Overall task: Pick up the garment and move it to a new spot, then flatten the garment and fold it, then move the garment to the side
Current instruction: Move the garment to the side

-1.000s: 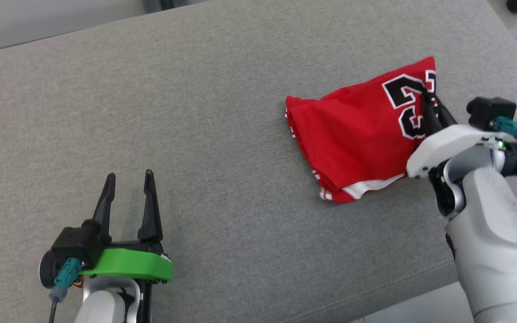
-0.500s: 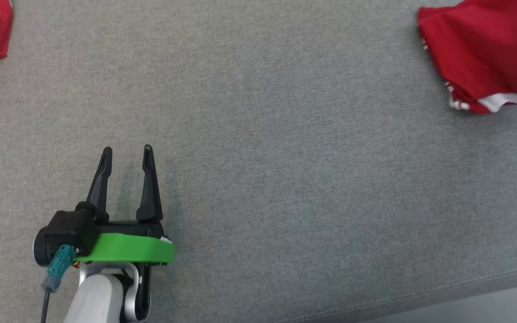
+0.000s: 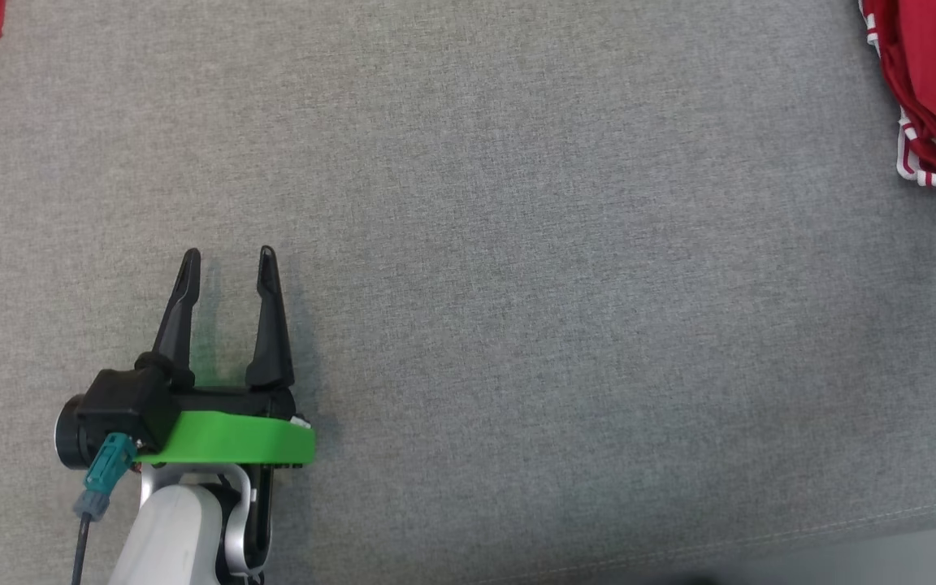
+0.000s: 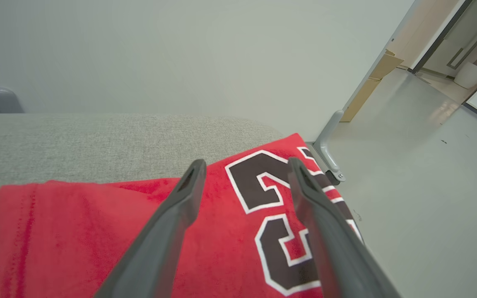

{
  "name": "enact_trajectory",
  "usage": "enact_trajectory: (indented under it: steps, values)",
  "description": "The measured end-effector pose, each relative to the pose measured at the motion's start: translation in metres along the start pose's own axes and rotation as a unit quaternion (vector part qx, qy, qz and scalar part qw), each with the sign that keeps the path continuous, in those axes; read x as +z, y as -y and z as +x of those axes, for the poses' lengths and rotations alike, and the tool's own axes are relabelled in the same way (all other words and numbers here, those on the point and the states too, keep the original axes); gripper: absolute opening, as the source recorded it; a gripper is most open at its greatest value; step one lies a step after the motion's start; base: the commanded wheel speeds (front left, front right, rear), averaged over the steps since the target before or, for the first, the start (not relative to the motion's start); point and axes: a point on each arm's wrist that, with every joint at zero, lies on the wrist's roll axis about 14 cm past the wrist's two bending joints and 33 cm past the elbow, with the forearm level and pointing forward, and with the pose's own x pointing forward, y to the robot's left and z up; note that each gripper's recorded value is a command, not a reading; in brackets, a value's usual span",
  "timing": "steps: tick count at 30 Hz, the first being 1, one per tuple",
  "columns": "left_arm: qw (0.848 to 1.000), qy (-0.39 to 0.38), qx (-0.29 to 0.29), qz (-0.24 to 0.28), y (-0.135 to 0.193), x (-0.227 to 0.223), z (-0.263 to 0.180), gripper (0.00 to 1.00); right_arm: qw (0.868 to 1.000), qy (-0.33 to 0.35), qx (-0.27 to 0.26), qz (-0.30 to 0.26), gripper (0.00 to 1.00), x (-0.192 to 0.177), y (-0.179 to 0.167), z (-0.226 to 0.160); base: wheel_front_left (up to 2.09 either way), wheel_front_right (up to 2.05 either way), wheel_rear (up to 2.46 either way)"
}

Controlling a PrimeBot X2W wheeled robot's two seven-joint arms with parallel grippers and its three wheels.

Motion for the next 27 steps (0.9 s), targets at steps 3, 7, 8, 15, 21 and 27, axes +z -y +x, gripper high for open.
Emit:
enact_trajectory:
  steps: [3,7,8,15,21,27]
  values:
    - [1.000,0.001,-0.004,0.000,0.003,0.001,0.001,1.00,1.000,0.009,0.013,-0.006,1.00,0.005,-0.012,0.000,0.00,0.00,0.00]
    - [1.000,0.009,-0.011,0.001,0.008,0.007,0.003,1.00,0.999,0.033,0.026,-0.003,1.00,0.023,-0.022,-0.001,0.00,0.00,0.00]
    - [1.000,0.012,-0.012,0.001,0.009,0.009,0.004,1.00,0.999,0.037,0.030,0.000,1.00,0.027,-0.026,-0.002,0.00,0.00,0.00]
    - [0.999,0.048,-0.008,0.005,0.009,0.038,0.003,1.00,0.994,0.070,0.079,0.020,1.00,0.058,-0.064,-0.020,0.00,0.00,0.00]
    - [0.998,0.070,0.009,0.002,0.002,0.059,-0.009,1.00,0.987,0.086,0.127,0.048,1.00,0.071,-0.099,-0.057,0.00,0.00,0.00]
    - [0.995,0.088,0.039,-0.007,-0.011,0.073,-0.039,1.00,0.979,0.097,0.155,0.087,1.00,0.072,-0.119,-0.108,0.00,0.00,0.00]
